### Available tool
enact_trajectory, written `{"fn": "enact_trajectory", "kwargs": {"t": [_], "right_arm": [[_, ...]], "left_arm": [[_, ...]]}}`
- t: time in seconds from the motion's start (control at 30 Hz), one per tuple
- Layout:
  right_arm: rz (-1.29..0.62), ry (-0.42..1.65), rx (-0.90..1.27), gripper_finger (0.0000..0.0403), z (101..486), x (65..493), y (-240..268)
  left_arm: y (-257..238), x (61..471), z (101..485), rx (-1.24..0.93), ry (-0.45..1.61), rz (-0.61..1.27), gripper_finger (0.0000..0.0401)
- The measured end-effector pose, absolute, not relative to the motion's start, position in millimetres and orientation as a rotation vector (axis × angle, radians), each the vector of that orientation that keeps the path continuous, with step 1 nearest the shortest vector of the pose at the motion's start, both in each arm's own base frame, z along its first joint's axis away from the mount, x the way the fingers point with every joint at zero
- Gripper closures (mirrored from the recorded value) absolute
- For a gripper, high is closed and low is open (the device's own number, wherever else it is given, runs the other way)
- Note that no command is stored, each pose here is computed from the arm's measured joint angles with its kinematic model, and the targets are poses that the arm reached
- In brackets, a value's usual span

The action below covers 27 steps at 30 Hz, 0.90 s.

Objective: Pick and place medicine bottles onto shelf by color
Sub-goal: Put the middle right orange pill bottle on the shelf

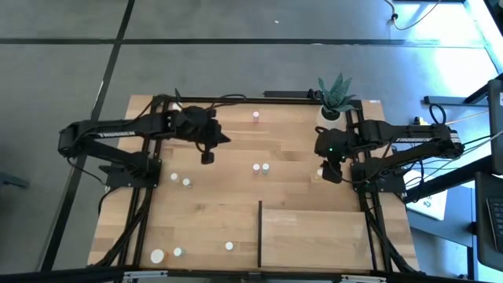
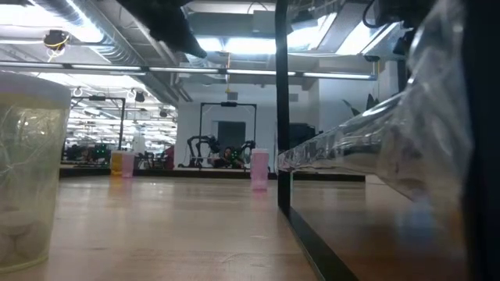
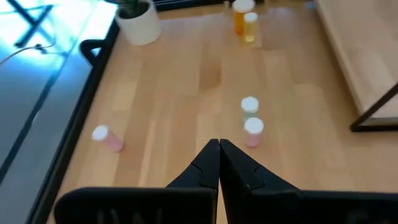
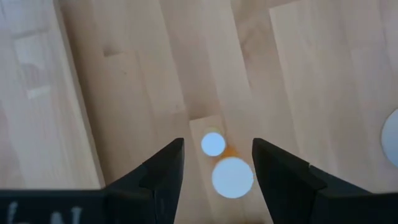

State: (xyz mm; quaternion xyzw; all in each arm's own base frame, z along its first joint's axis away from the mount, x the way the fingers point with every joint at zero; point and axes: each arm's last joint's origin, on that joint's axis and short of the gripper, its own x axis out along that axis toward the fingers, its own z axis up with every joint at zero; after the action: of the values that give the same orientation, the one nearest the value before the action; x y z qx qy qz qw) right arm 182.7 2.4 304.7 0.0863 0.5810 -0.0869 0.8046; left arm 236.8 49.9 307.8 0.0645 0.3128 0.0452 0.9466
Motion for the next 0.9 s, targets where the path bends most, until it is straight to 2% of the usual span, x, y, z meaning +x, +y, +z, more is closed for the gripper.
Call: {"fn": "enact_trajectory", "kwargs": {"t": [0.3,0.6,0.9], "right_arm": [[-0.182,1.243,0.183,0.0212,305,183,2],[-0.180,1.241,0.182,0.0212,305,183,2],[-0.188,1.241,0.194,0.0212,305,183,3]], "left_arm": [[53,259,309,0.145,0.728,0.005,0.0401],[56,260,308,0.180,0.752,0.102,0.0401],[57,260,308,0.187,0.755,0.118,0.0401]]}}
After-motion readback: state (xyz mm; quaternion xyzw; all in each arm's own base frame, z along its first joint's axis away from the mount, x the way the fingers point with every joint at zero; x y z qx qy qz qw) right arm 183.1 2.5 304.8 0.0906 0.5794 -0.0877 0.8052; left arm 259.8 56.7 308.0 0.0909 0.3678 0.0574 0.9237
